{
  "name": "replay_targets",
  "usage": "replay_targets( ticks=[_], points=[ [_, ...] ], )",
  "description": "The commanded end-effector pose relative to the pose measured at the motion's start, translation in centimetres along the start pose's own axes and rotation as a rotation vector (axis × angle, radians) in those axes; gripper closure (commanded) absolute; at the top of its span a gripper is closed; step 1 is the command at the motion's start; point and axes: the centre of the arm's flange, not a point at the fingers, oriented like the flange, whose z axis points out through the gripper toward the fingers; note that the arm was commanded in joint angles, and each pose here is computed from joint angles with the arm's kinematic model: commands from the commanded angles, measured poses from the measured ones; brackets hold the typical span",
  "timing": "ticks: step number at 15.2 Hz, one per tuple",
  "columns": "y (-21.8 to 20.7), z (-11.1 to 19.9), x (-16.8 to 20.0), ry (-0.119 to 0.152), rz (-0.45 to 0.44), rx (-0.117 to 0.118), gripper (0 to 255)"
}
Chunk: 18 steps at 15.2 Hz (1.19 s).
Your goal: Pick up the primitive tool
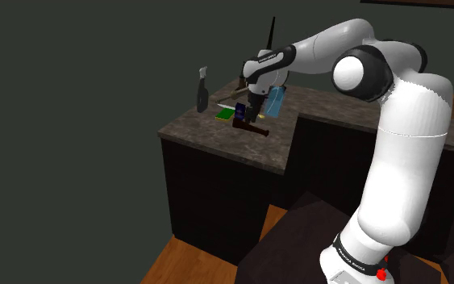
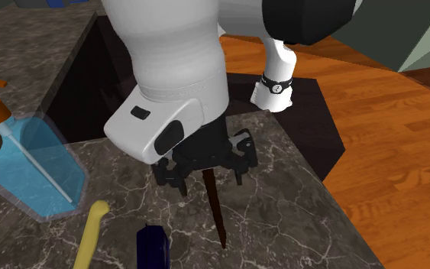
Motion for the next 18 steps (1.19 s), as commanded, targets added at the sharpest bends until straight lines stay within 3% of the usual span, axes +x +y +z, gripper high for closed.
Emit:
replay_targets(
  ticks=[1,4,5,14,18],
  points=[
    [0.2,1.1,-0.1,0.000,0.000,0.000,0],
    [0.3,1.9,-0.1,0.000,0.000,0.000,0],
    [0.2,1.9,-0.1,0.000,0.000,0.000,255],
    [0.3,1.9,-0.1,0.000,0.000,0.000,255],
    [0.0,-0.2,0.0,0.000,0.000,0.000,255]
  ],
)
